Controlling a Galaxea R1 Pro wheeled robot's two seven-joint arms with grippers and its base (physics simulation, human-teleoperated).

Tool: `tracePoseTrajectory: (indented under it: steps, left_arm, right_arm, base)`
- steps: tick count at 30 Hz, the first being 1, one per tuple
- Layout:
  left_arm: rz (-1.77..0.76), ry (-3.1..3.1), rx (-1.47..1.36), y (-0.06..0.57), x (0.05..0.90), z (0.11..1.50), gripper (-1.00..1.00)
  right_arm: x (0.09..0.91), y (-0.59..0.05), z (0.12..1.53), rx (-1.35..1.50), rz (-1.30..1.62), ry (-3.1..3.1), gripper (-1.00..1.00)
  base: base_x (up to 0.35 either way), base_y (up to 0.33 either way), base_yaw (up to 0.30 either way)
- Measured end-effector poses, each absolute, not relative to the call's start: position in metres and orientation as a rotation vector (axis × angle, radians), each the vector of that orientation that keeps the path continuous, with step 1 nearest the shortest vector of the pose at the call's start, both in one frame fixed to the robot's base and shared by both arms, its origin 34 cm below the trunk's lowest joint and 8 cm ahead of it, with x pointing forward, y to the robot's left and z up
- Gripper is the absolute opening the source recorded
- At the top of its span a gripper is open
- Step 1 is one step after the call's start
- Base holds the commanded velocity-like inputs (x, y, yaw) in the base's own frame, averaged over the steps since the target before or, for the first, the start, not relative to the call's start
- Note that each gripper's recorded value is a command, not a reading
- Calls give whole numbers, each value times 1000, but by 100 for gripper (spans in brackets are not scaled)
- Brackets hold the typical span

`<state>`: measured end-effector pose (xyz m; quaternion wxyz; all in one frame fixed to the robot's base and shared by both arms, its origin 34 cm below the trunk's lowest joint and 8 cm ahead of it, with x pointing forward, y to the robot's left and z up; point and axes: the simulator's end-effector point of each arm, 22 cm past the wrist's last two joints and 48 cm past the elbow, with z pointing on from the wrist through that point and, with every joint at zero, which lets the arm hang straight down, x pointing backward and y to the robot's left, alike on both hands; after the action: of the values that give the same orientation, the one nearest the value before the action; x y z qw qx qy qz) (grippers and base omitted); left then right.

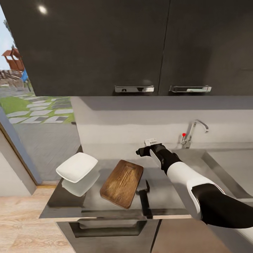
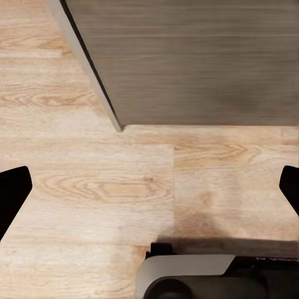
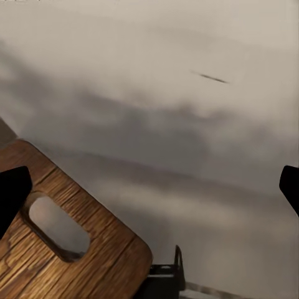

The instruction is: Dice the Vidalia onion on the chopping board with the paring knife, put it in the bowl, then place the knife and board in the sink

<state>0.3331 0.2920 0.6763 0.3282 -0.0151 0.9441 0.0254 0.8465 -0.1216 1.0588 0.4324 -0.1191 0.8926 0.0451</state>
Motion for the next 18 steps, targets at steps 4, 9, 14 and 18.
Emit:
tracePoseTrajectory:
  steps: [4,9,14,18]
  left_arm:
    - [67,2478,-39,292,331,675,100]
    - [66,2485,-38,292,329,673,100]
    - [65,2489,-39,291,327,672,100]
    - [66,2498,-38,291,324,671,100]
  right_arm:
    - [847,-122,1054,-296,113,2231,100]
    - [848,-124,1049,-294,112,2238,100]
    - [848,-124,1047,-294,111,2240,100]
    - [848,-125,1046,-293,109,2240,100]
  base:
    - [20,0,0]
    - [3,0,0]
    - [0,0,0]
    - [0,0,0]
